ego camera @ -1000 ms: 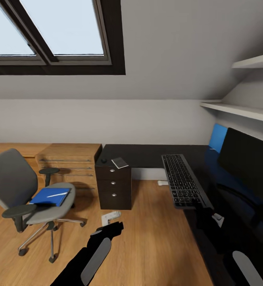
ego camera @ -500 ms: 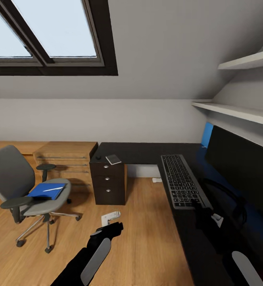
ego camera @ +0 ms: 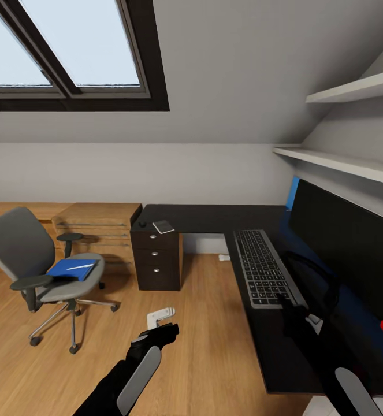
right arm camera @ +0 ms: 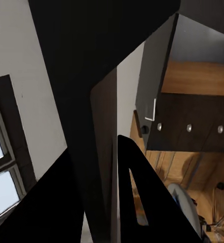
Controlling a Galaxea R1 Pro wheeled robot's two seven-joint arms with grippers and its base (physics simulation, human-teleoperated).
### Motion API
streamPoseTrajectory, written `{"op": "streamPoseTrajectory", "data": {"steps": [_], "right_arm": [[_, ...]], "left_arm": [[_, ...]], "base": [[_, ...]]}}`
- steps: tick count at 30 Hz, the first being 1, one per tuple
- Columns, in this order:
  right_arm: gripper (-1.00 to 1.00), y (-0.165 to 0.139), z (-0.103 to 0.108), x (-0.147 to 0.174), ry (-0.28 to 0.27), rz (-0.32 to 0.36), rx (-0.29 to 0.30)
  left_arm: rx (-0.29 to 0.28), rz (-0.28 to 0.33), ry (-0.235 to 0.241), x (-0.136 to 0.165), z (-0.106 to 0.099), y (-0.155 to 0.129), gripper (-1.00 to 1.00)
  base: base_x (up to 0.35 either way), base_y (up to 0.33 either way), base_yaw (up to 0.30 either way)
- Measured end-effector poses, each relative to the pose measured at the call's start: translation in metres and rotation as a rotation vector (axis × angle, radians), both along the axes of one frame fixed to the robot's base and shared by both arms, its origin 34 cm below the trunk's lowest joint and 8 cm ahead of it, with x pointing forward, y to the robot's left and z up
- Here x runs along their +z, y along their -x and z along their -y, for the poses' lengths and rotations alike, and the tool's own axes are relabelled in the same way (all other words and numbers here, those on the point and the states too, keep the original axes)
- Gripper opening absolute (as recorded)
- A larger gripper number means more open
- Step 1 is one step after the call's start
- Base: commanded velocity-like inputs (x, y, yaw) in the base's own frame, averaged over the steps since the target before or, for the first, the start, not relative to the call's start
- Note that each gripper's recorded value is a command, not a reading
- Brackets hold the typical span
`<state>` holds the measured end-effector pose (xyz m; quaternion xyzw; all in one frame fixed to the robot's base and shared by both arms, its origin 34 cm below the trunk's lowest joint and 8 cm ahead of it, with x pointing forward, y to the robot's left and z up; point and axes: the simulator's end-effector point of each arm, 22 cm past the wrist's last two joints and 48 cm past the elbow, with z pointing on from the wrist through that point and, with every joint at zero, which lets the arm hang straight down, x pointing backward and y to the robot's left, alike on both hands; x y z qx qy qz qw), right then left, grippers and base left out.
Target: In the bedroom, organize the workspace by keeping the computer under the desk, ensuring the monitor is on the desk, placing the keyboard on the desk next to the monitor, placing the mouse on the desk next to the keyboard, moving the folder from the swivel chair onto the desk next to the mouse, stacking the notebook on top of the folder with the pen on top of the notebook, and positioning the swivel chair next to the desk.
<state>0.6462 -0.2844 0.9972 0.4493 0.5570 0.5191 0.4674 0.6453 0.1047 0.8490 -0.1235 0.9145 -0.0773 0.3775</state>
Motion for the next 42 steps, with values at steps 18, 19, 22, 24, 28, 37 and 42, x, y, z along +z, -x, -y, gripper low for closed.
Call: {"op": "streamPoseTrajectory", "data": {"steps": [18, 19, 22, 24, 28, 37, 42], "right_arm": [[-1.0, 0.008, 0.011, -0.07, -0.004, -0.163, -0.028], [-1.0, 0.008, 0.011, -0.07, -0.004, -0.163, -0.028], [-1.0, 0.008, 0.011, -0.069, -0.005, -0.162, -0.028], [-1.0, 0.008, 0.01, -0.069, -0.004, -0.161, -0.026], [-1.0, 0.008, 0.011, -0.068, -0.003, -0.159, -0.023], [-1.0, 0.007, 0.013, -0.067, -0.003, -0.159, -0.03], [-1.0, 0.007, 0.01, -0.068, -0.003, -0.159, -0.025]], "left_arm": [[0.001, 0.002, 0.0, 0.0, 0.0, 0.0, 1.0], [0.001, 0.002, -0.001, 0.0, 0.0, 0.0, 1.0], [0.001, 0.002, 0.001, 0.0, -0.001, 0.0, 1.0], [0.001, 0.001, 0.001, 0.0, -0.001, 0.0, 1.0], [0.001, 0.0, 0.002, 0.0, -0.001, 0.0, 1.0], [0.002, -0.001, 0.004, 0.0, -0.001, 0.0, 1.0], [0.003, -0.001, 0.005, 0.0, -0.001, 0.0, 1.0]], "base": [[0.0, -0.02, 0.0], [0.0, -0.214, 0.0], [0.0, -0.126, 0.0], [0.0, -0.047, 0.0], [0.0, -0.017, 0.0], [0.0, -0.002, 0.0], [0.0, 0.0, 0.0]]}}
